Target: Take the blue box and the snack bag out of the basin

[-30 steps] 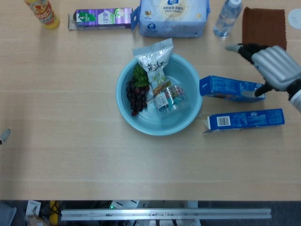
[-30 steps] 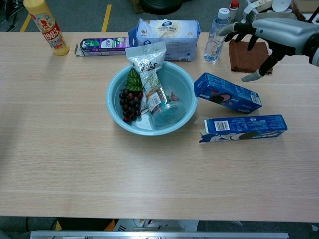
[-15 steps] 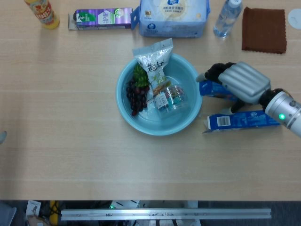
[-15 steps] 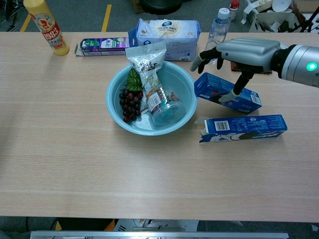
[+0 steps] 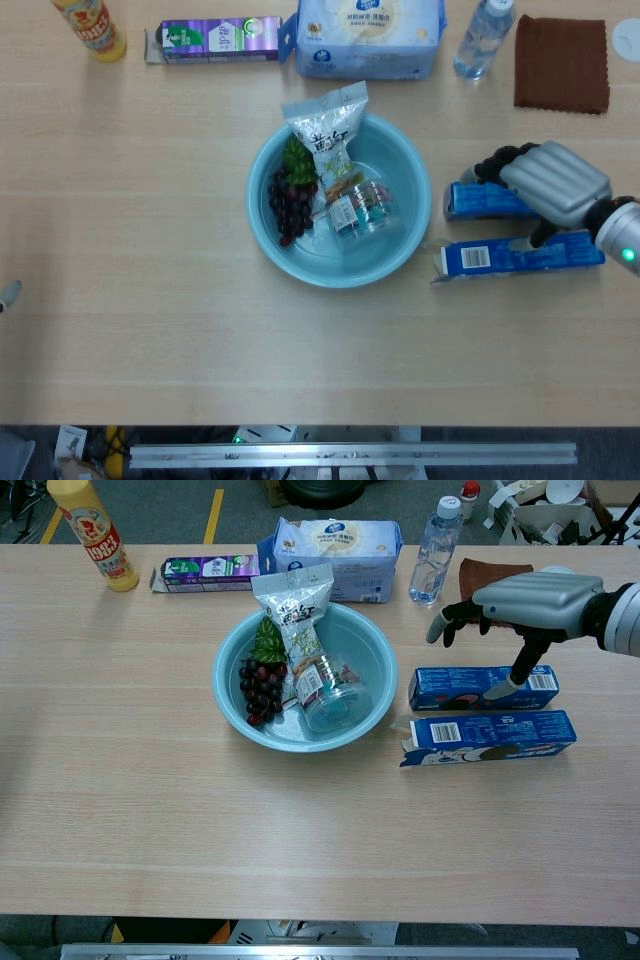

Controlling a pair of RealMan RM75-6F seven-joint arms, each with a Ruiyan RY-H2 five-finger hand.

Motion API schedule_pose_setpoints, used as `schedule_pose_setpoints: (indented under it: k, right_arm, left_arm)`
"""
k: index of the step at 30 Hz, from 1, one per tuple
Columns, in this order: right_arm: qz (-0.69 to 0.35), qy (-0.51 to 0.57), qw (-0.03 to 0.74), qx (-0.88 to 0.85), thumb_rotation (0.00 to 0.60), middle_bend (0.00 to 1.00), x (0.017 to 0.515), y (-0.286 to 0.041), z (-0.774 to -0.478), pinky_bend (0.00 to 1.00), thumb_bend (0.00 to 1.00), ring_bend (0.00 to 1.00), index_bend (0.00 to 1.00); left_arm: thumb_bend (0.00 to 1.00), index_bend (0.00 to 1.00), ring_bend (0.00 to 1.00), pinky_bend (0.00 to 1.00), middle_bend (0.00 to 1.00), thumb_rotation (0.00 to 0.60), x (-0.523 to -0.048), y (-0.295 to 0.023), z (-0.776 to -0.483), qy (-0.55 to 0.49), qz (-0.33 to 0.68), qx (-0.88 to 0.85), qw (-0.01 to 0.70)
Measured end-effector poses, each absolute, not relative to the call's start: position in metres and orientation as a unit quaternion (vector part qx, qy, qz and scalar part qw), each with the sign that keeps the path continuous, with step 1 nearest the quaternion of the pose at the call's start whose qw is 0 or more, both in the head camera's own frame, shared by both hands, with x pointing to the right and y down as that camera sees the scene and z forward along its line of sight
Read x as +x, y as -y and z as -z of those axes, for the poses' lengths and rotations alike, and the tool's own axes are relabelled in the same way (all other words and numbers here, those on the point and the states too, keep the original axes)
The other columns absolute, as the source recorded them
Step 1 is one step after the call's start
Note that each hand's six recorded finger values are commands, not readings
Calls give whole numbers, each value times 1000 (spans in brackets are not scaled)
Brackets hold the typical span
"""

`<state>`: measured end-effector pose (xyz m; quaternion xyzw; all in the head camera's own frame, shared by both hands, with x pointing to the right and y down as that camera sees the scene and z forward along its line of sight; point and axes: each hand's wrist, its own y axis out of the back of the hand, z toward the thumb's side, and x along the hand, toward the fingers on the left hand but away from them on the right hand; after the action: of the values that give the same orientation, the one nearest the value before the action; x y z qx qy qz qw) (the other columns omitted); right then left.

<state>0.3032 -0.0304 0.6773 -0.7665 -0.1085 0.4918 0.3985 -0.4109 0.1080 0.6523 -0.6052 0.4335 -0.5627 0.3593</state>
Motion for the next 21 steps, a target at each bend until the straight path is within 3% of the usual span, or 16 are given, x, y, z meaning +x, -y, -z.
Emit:
schedule_pose_setpoints:
  k: [10,21]
  right_arm:
    - [-438,181,404,-783,600,331,269,50,-666,314,71,225,243]
    - [-417,193,399,-793,600,230,198,73,-676,302,18,195,176]
  left_arm:
    - [193,18,69,55,101,600,-407,-107,-650,-433,556,-609,364]
    - [194,18,69,55,101,600,-415,-115,-643,-441,563,-599,360]
